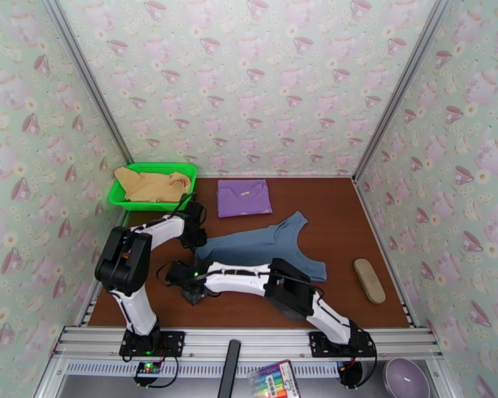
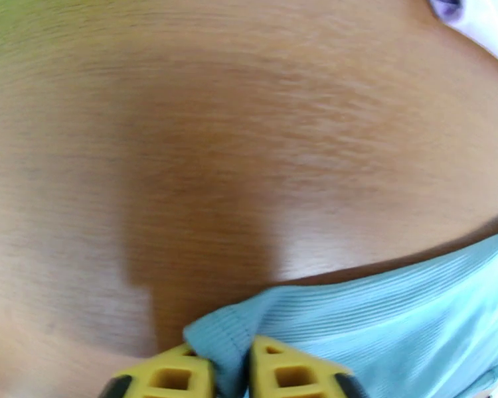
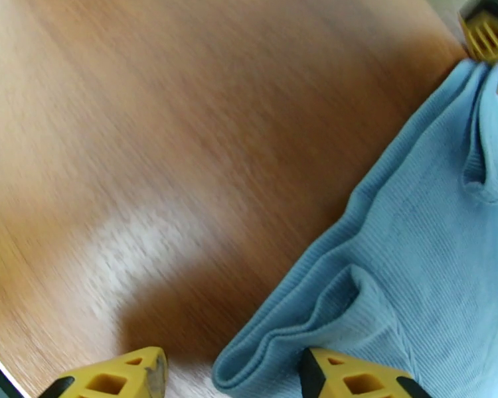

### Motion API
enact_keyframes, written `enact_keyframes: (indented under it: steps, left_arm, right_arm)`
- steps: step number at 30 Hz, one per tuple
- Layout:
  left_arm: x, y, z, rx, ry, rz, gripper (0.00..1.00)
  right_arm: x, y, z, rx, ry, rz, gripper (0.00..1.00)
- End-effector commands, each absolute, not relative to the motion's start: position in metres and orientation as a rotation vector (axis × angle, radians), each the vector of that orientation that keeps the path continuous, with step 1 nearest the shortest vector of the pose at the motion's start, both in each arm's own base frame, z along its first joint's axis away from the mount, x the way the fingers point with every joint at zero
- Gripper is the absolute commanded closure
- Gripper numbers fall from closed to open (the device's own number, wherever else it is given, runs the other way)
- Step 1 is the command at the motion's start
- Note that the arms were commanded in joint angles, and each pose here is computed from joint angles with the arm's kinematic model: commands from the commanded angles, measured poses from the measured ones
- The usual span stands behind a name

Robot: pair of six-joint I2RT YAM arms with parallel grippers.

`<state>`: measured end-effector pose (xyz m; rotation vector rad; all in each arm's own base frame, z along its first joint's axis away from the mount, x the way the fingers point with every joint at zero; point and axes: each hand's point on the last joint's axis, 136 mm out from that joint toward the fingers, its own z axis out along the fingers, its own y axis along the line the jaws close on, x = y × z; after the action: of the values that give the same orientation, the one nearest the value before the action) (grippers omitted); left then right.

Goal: Fold and stack the mixed laundry pile

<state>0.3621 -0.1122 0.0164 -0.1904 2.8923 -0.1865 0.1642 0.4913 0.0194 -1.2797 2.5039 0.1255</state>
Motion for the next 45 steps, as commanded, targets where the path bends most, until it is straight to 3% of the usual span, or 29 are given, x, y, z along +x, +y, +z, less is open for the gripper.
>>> enact_keyframes:
  steps: [1,3,8,17,22,29,38,45]
  left_arm:
    - [0.349,-0.124,-0.009,-0.161,2.954,-0.265,1.0]
    - [0.348,-0.124,-0.01,-0.169,2.95,-0.269,1.0]
    - [0.341,-0.118,-0.004,-0.201,2.922,-0.251,1.0]
    - [0.33,-0.109,0.045,-0.228,2.832,-0.245,1.0]
    - [0.336,-0.137,0.096,-0.097,2.765,-0.304,1.0]
    - [0.337,-0.211,0.138,0.176,2.732,-0.358,1.0]
    - [0.36,-0.295,0.131,0.374,2.765,-0.334,1.0]
    - [0.38,-0.33,0.098,0.438,2.814,-0.237,1.0]
  right_arm:
    - [0.168,0.463,-0.01,-1.282,2.569,-0.088,0.5]
    - [0.17,0.462,-0.014,-1.279,2.565,-0.111,0.61]
    - [0.176,0.464,-0.019,-1.286,2.549,-0.112,1.0]
    - [0.185,0.482,0.045,-1.199,2.422,0.068,1.0]
    - [0.195,0.448,0.084,-1.044,2.367,0.078,1.0]
    - [0.198,0.372,0.098,-0.842,2.384,0.054,1.0]
    - [0.2,0.277,0.091,-0.605,2.436,-0.006,1.0]
    - [0.205,0.236,0.069,-0.494,2.475,-0.037,1.0]
